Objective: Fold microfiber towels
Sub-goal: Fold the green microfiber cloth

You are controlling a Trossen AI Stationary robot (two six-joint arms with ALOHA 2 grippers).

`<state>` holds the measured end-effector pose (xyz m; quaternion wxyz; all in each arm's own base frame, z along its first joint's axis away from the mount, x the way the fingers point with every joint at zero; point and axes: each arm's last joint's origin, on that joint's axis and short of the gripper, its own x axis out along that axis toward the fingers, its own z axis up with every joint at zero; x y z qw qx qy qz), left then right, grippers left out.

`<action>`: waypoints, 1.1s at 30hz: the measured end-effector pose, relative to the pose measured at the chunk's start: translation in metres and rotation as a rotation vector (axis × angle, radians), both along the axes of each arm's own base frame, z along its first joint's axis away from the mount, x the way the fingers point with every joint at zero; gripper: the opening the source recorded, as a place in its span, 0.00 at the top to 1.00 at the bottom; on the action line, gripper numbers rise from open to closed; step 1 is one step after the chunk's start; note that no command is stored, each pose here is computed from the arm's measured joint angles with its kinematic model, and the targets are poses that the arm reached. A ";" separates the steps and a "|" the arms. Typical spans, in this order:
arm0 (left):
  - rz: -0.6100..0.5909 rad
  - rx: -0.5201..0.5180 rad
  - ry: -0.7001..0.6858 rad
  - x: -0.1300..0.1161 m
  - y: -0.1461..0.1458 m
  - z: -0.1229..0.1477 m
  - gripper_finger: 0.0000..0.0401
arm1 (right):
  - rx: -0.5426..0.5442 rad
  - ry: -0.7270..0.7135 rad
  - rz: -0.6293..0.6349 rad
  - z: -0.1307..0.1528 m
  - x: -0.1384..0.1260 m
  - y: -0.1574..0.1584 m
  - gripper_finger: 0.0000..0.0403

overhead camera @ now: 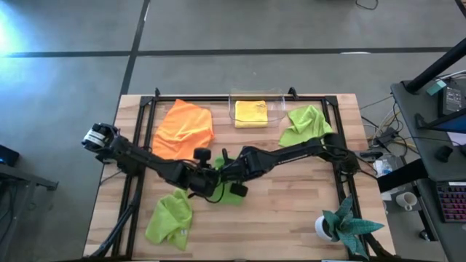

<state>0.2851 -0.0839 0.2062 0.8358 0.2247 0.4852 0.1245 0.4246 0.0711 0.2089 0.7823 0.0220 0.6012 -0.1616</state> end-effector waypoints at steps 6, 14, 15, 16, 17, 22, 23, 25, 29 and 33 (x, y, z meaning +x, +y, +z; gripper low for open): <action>-0.020 0.007 0.021 0.004 0.012 -0.003 1.00 | 0.012 -0.019 0.018 -0.006 -0.005 -0.015 0.98; -0.001 -0.017 0.034 0.007 0.021 -0.005 1.00 | 0.054 -0.044 0.043 -0.018 -0.008 -0.022 0.98; 0.000 -0.017 0.036 0.007 0.022 -0.006 1.00 | 0.053 -0.044 0.044 -0.018 -0.008 -0.023 0.98; 0.002 -0.016 0.036 0.007 0.022 -0.006 1.00 | 0.051 -0.046 0.044 -0.020 -0.008 -0.024 0.98; 0.002 -0.016 0.036 0.008 0.022 -0.006 1.00 | 0.052 -0.051 0.043 -0.020 -0.008 -0.024 0.98; 0.004 -0.018 0.024 0.009 0.023 -0.005 0.98 | 0.052 -0.051 0.042 -0.019 -0.009 -0.025 0.98; 0.005 -0.016 0.027 0.008 0.023 -0.006 0.97 | 0.052 -0.046 0.041 -0.019 -0.010 -0.025 0.98; 0.005 -0.014 0.031 0.008 0.023 -0.006 0.93 | 0.051 -0.037 0.038 -0.020 -0.011 -0.026 0.98; 0.006 -0.015 0.025 0.008 0.023 -0.006 0.85 | 0.050 -0.046 0.038 -0.018 -0.011 -0.026 0.98; 0.012 -0.020 0.020 0.009 0.023 -0.006 0.80 | 0.048 -0.058 0.025 -0.017 -0.009 -0.031 0.98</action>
